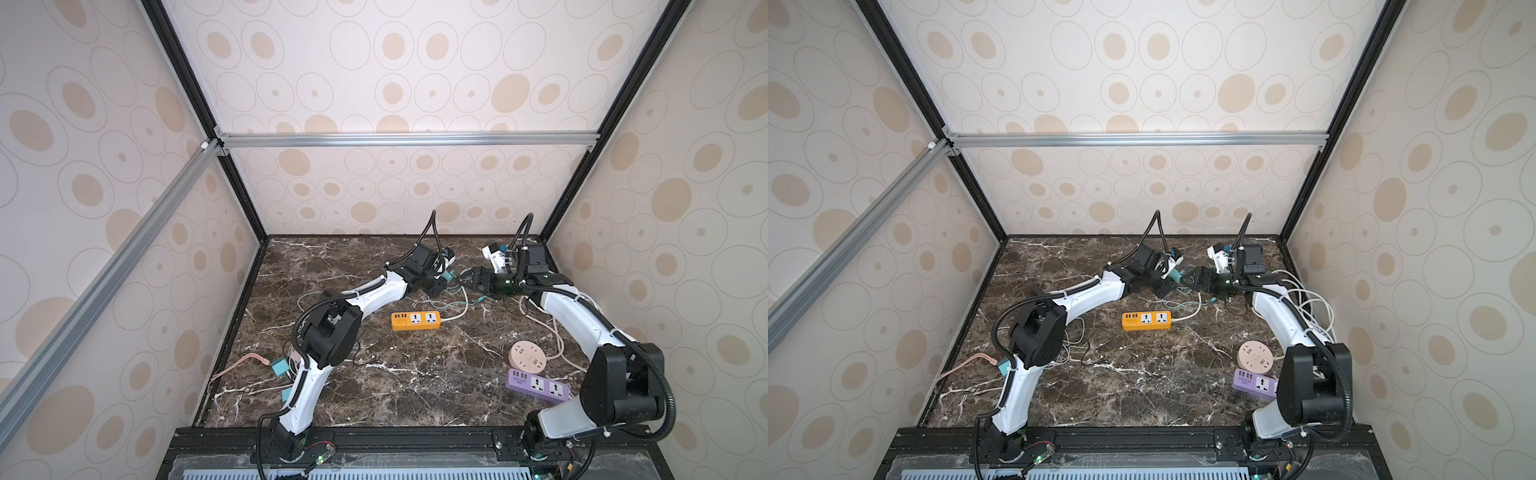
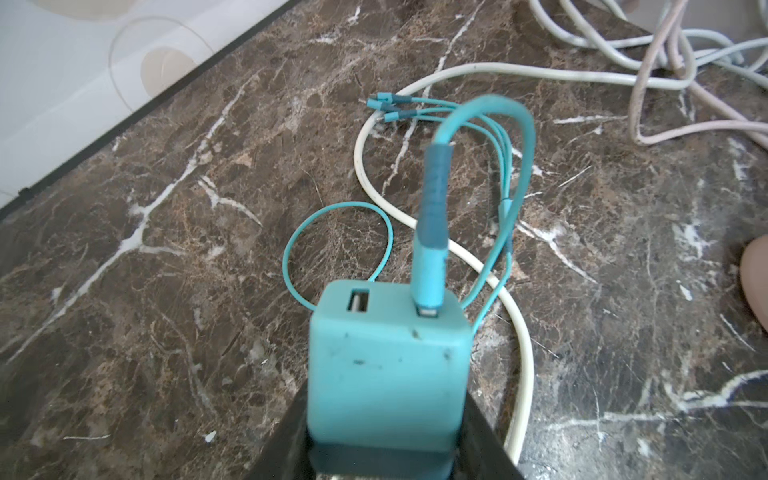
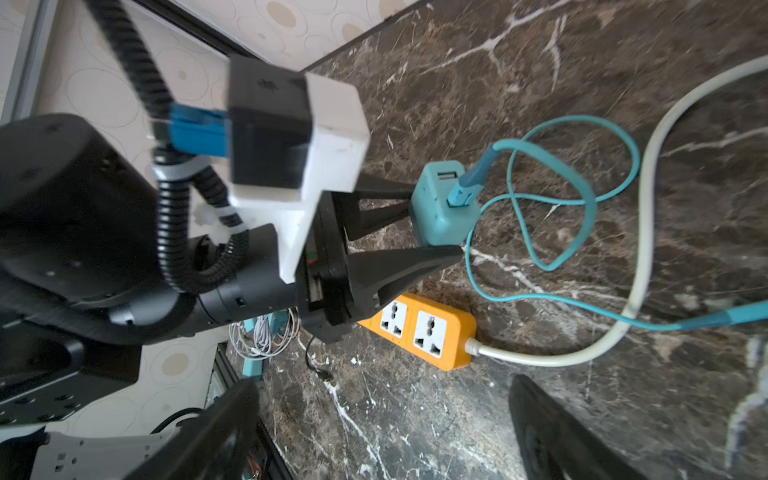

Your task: Insert the plug

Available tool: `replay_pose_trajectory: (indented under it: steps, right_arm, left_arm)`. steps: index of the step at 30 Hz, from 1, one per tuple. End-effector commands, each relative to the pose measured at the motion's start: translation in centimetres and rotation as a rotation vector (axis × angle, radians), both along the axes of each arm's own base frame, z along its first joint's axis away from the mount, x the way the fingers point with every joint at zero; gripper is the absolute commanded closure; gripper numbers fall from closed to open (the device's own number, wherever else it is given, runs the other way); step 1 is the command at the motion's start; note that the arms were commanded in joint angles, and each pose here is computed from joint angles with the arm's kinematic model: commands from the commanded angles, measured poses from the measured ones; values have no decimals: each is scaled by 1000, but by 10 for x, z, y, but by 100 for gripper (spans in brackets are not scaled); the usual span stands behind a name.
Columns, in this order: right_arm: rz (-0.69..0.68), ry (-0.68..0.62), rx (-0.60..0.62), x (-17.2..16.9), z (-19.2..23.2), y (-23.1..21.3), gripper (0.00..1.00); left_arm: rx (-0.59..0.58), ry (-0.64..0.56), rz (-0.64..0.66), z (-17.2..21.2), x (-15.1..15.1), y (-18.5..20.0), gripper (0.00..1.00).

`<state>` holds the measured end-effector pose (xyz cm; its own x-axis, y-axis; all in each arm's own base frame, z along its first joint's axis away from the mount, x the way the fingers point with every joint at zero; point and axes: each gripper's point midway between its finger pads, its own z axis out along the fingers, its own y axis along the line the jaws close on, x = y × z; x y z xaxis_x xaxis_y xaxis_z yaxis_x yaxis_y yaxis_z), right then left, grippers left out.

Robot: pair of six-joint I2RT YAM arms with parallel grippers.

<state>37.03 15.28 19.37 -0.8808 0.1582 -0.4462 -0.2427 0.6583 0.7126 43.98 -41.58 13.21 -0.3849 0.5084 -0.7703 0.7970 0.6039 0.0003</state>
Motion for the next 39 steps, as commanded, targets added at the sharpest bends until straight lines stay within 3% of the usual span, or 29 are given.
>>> replay_pose_trajectory:
  steps: [1,7,13,20,22,26,39]
  right_arm:
    - [39,95,54,-13,-15,18,6]
    - [73,72,119,-10,-14,34,7]
    - [112,12,60,-10,-17,37,13]
    - [35,-76,8,-1,-9,27,17]
    - [69,-71,-16,-5,-8,27,20]
    - [98,-64,-48,-8,-10,26,38]
    - [89,-177,24,8,8,36,51]
  left_arm:
    - [-94,-182,-99,64,-4,-18,100]
    - [-80,-248,-181,60,-17,-19,100]
    - [-112,-563,-305,77,-48,-13,100]
    - [-67,-677,-360,75,-61,-5,100]
    - [-49,-690,-373,74,-63,-4,100]
    - [8,-721,-413,71,-68,-6,100]
    - [23,-705,-452,64,-77,-11,100]
